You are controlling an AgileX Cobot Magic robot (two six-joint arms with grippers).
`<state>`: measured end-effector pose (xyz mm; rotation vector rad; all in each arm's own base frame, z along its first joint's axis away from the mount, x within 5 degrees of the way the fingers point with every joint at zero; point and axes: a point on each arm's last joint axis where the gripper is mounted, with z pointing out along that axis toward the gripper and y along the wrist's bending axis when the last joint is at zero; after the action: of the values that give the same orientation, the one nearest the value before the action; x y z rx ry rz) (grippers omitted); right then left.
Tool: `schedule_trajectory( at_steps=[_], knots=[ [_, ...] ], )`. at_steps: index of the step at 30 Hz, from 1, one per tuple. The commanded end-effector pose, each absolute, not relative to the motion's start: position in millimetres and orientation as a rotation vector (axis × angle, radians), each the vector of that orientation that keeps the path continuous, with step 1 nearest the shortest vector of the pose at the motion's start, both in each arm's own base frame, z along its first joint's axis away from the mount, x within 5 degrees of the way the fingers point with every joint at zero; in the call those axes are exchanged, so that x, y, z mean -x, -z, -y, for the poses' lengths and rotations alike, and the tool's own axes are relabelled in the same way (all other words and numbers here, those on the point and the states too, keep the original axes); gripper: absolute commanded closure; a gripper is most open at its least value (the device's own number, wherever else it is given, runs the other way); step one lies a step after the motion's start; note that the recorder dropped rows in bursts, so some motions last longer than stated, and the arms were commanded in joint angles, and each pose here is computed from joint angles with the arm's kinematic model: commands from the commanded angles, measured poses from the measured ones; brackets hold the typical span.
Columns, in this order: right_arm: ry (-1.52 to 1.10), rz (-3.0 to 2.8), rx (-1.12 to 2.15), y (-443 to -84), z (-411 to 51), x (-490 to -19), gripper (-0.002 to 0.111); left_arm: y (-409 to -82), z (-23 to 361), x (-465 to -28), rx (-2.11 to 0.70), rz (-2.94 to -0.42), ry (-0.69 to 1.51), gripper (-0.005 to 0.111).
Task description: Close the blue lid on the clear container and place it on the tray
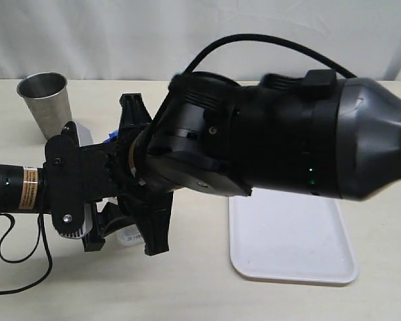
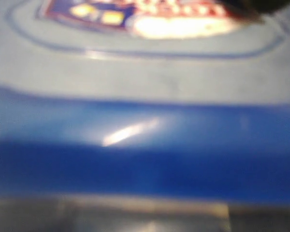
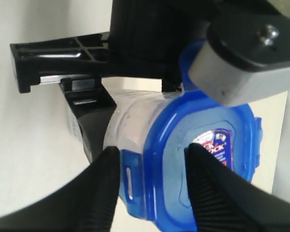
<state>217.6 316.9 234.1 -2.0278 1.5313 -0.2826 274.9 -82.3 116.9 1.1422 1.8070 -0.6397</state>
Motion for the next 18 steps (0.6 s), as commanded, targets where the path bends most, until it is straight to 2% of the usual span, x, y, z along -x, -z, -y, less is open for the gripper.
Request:
schedule_trajectory(
  at_steps=[1, 12, 18],
  knots=[
    [0.306, -1.684, 2.146, -184.2, -309.3, -214.8, 0.068, -127.2, 93.7, -268.4, -1.209, -1.661, 0.739, 0.107],
    [0.355, -1.748, 2.089, -178.8, -303.2, -215.8, 0.068, -127.2, 93.7, -268.4, -1.214, -1.656, 0.735, 0.107],
    [0.34, -1.801, 2.027, -183.5, -302.0, -215.3, 0.068, -123.5, 90.3, -272.0, -1.236, -1.678, 0.644, 0.107]
  ],
)
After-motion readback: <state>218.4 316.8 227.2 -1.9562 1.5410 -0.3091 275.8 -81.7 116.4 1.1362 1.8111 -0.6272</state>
